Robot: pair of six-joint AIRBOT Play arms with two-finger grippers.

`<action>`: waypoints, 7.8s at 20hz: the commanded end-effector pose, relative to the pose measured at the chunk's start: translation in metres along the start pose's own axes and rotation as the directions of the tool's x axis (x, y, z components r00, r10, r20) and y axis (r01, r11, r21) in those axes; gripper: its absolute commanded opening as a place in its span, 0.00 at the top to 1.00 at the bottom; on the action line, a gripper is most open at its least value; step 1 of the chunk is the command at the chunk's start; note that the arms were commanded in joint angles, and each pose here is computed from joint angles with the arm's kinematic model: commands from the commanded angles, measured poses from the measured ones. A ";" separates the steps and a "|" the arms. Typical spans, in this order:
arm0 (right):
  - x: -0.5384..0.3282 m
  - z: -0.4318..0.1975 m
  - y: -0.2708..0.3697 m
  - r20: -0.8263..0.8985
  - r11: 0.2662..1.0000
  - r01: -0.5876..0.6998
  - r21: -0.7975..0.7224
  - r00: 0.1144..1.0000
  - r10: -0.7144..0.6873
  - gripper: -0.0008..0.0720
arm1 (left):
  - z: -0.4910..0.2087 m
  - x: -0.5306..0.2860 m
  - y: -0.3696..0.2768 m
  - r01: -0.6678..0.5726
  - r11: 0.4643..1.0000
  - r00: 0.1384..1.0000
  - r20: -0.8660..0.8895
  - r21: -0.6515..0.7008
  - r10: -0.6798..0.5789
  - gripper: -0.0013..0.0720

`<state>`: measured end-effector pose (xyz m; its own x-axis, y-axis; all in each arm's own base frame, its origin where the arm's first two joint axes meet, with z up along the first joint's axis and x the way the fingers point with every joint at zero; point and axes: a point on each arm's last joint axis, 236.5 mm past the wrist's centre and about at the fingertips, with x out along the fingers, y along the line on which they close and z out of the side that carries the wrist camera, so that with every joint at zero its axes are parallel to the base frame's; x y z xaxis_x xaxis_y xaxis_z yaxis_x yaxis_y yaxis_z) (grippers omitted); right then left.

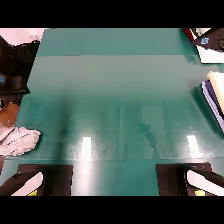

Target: Fold the shirts.

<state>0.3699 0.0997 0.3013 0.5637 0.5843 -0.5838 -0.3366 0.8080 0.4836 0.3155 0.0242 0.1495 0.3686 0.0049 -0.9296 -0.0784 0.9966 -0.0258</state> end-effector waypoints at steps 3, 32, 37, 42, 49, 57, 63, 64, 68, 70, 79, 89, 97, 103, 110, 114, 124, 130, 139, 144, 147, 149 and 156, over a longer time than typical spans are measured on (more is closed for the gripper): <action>0.000 0.002 0.000 0.007 0.999 0.000 -0.052 1.000 0.001 0.97 | -0.059 0.009 0.063 -0.277 0.958 0.952 -0.159 -0.070 0.264 0.03; 0.000 0.005 0.001 0.020 0.997 -0.001 -0.075 1.000 0.003 0.97 | -0.043 0.057 -0.046 0.146 0.988 0.988 -0.064 0.040 -0.143 0.95; 0.000 0.007 0.002 0.029 0.997 -0.005 -0.072 1.000 0.007 0.97 | 0.021 -0.112 -0.173 0.387 0.830 0.835 0.230 0.402 -0.500 0.95; 0.000 0.008 0.002 0.035 0.998 -0.005 -0.060 0.999 0.007 0.97 | 0.025 -0.178 -0.239 0.421 0.703 0.695 0.294 0.574 -0.656 0.95; 0.000 0.008 0.002 0.035 0.999 -0.004 -0.053 0.999 0.006 0.97 | 0.000 -0.026 -0.315 0.504 0.630 0.823 -0.106 0.591 -0.558 0.95; 0.000 0.005 0.001 0.021 0.999 -0.004 -0.053 1.000 0.005 0.97 | -0.003 0.056 -0.242 0.417 0.768 0.907 -0.275 0.486 -0.318 0.44; 0.000 0.004 0.002 0.016 0.999 -0.005 -0.053 1.000 0.006 0.97 | -0.054 0.113 -0.217 0.444 0.831 0.890 -0.277 0.337 -0.363 0.44; 0.000 0.004 0.002 0.016 0.999 -0.006 -0.053 1.000 0.007 0.97 | -0.068 0.128 -0.217 0.452 0.838 0.881 -0.297 0.305 -0.367 0.44; 0.000 0.003 0.002 0.014 0.999 -0.007 -0.053 1.000 0.007 0.97 | -0.082 0.152 -0.247 0.556 0.822 0.819 -0.250 0.123 -0.517 0.44; 0.000 0.003 0.002 0.012 0.999 -0.007 -0.052 1.000 0.007 0.97 | -0.077 0.151 -0.258 0.591 0.803 0.796 -0.213 0.073 -0.567 0.44; 0.000 0.002 0.002 0.008 0.999 -0.007 -0.043 1.000 0.008 0.97 | -0.080 0.168 -0.291 0.703 0.709 0.692 -0.175 -0.059 -0.700 0.44; 0.000 -0.005 0.003 -0.022 0.999 -0.011 -0.038 1.000 0.011 0.97 | -0.071 0.176 -0.298 0.718 0.690 0.677 -0.137 -0.098 -0.723 0.95; 0.001 -0.036 0.009 -0.151 0.999 -0.033 -0.018 0.988 0.030 0.97 | -0.014 0.046 -0.267 0.595 0.710 0.774 -0.031 0.376 -0.632 0.95; 0.080 -0.119 0.026 -0.316 0.990 -0.117 0.077 0.939 0.136 0.72 | 0.036 -0.061 -0.226 0.335 0.741 0.813 0.220 0.582 -0.540 0.95; 0.216 -0.252 0.027 -0.467 0.981 -0.073 0.178 0.872 0.149 0.15 | 0.034 -0.072 -0.206 0.270 0.763 0.858 0.213 0.588 -0.468 0.95; 0.260 -0.324 0.037 -0.606 0.985 -0.049 0.163 0.783 0.139 0.15 | 0.024 -0.062 -0.191 0.238 0.771 0.898 0.168 0.591 -0.406 0.95; 0.297 -0.368 0.068 -0.625 0.983 -0.076 0.169 0.763 0.166 0.94 | 0.023 -0.061 -0.190 0.236 0.773 0.902 0.164 0.588 -0.400 0.95; 0.234 -0.208 0.085 -0.269 0.972 -0.209 0.106 0.935 0.231 0.98 | 0.083 -0.111 -0.128 -0.007 0.926 0.878 0.445 0.377 -0.175 0.95; -0.067 0.014 0.123 0.462 0.969 -0.155 -0.191 0.857 0.228 0.98 | 0.099 -0.273 -0.102 0.005 0.957 0.650 0.727 0.289 -0.222 0.95; -0.153 0.013 0.106 0.614 0.992 0.035 -0.123 0.788 0.048 0.98 | 0.065 -0.254 -0.121 0.115 0.933 0.733 0.606 0.340 -0.311 0.95; -0.150 -0.003 0.060 0.549 0.992 0.120 0.027 0.828 -0.115 0.98 | 0.052 -0.200 -0.138 0.153 0.916 0.823 0.465 0.371 -0.325 0.95; -0.136 -0.021 0.028 0.435 0.982 0.151 0.112 0.881 -0.185 0.98 | 0.039 -0.141 -0.140 0.150 0.918 0.900 0.335 0.367 -0.281 0.95; -0.058 -0.049 -0.049 0.058 0.961 0.125 0.248 0.988 -0.144 0.98 | -0.019 0.024 -0.184 0.326 0.892 0.933 0.044 0.313 -0.356 0.95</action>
<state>0.3046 0.0325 0.3214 0.7616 0.4181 -0.4952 -0.1101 0.8364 0.5370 0.3245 -0.1368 0.1802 0.4910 -0.2657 -0.8297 0.3418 0.9348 -0.0970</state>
